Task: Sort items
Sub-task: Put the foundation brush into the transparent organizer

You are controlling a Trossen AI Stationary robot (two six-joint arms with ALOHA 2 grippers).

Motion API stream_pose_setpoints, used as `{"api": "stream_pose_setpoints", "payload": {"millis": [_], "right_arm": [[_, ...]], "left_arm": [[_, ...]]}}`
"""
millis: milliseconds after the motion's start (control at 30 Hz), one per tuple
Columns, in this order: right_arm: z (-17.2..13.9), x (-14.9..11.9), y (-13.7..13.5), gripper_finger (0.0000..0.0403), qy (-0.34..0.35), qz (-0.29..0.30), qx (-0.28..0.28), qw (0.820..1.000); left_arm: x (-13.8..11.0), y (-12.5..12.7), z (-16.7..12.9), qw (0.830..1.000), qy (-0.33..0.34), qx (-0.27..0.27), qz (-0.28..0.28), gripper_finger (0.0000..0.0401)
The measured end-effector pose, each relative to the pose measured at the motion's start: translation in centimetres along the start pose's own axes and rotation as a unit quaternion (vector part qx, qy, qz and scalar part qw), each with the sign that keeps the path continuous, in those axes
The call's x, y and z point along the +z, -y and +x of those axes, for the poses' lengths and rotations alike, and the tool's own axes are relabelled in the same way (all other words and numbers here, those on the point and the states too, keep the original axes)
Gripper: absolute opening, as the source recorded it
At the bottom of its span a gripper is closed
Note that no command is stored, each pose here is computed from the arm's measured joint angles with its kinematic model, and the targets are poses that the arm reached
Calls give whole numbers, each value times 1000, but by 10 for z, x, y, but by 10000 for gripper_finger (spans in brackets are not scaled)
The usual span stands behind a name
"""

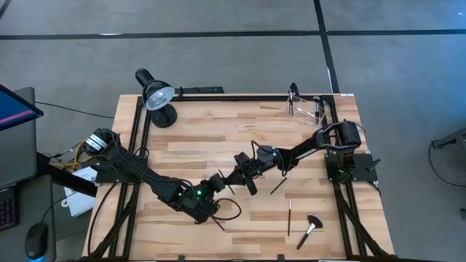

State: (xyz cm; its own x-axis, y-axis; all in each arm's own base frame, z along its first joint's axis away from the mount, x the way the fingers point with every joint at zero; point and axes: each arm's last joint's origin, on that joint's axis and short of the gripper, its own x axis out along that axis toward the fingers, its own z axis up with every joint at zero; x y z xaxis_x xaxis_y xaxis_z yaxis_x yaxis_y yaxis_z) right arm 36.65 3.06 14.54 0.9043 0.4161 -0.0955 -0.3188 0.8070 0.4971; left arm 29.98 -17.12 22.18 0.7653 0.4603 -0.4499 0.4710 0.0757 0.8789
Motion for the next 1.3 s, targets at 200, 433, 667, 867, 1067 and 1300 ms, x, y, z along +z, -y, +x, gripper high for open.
{"api": "stream_pose_setpoints", "payload": {"millis": [200, 433, 667, 867, 1067, 1300], "right_arm": [[-8, 9, 17, 6, 12, -10, -22, 1000], [-34, 30, 55, 9, 7, -28, -146, 989], [-76, 65, 64, 7, -25, -91, -289, 953], [-117, 80, 51, 11, 3, -143, -392, 909], [-173, 69, 48, 11, 84, -159, -515, 838], [-220, 64, 63, 10, 177, -149, -598, 768]], "left_arm": [[-4, -2, 1, 985, -25, 17, -173, 106], [-6, -5, 2, 937, 6, -2, -350, 113], [-34, 13, 3, 869, 18, 10, -494, 113], [-78, 17, 13, 743, 125, 76, -654, 113], [-128, 16, 33, 629, 231, 120, -733, 113], [-167, -1, 58, 603, 264, 125, -742, 113]]}}
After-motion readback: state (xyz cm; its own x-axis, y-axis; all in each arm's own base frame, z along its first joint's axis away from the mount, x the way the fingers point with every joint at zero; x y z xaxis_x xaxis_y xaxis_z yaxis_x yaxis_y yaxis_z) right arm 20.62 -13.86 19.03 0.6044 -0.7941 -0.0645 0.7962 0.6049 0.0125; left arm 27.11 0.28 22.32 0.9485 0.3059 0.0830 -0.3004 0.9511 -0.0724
